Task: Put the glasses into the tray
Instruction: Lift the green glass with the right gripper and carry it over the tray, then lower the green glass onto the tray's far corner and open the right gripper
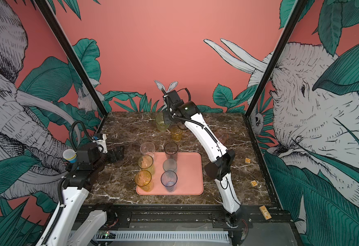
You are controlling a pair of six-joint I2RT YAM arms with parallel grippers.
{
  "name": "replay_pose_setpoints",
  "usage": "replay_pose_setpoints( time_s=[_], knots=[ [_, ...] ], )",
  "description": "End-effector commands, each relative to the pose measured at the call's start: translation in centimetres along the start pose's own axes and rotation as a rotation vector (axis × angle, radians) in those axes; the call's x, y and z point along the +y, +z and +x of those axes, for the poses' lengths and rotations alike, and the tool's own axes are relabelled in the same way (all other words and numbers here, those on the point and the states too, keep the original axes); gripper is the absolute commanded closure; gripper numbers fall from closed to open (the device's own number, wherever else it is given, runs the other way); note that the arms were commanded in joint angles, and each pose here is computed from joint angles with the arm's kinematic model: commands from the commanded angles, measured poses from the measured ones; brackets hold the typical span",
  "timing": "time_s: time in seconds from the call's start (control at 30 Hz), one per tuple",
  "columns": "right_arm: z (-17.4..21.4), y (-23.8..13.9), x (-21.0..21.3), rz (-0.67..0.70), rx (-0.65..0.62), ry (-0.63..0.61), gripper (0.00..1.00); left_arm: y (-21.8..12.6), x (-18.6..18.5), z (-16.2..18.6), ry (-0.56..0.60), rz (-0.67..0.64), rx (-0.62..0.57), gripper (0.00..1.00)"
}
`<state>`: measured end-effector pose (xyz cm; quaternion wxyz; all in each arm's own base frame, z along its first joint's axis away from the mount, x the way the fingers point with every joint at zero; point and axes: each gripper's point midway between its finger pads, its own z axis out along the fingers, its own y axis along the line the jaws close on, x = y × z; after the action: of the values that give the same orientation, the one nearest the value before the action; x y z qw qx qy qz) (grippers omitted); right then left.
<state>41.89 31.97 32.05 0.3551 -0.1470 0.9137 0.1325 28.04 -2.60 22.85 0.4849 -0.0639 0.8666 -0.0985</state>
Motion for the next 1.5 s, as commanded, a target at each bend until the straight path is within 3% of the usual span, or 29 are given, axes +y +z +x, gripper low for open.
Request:
replay_pose_setpoints(
  time_s=[0.0, 0.33, 0.67, 1.03, 1.47],
  knots=[
    [-0.4, -4.0, -1.2, 0.039, -0.04, -0.015, 1.0, -0.5, -0.1, -1.1, 0.007, -0.003, -0.036, 0.01],
    [0.5, -9.1, -4.4, 0.125, -0.069, -0.017, 1.0, -0.4, -0.1, -1.2, 0.0, -0.002, -0.058, 0.0],
    [2.8, -11.5, -7.6, 0.198, -0.068, -0.01, 1.0, -0.1, -0.1, -1.1, -0.013, 0.004, -0.061, 0.0],
    [9.0, -10.0, -10.7, 0.225, -0.013, 0.077, 1.0, -0.1, 0.2, -1.2, -0.017, -0.011, -0.064, 0.0],
    [16.3, -4.1, -11.8, 0.223, 0.101, 0.122, 1.0, -0.1, 0.5, -0.8, -0.034, -0.026, -0.067, 0.0]
  ],
)
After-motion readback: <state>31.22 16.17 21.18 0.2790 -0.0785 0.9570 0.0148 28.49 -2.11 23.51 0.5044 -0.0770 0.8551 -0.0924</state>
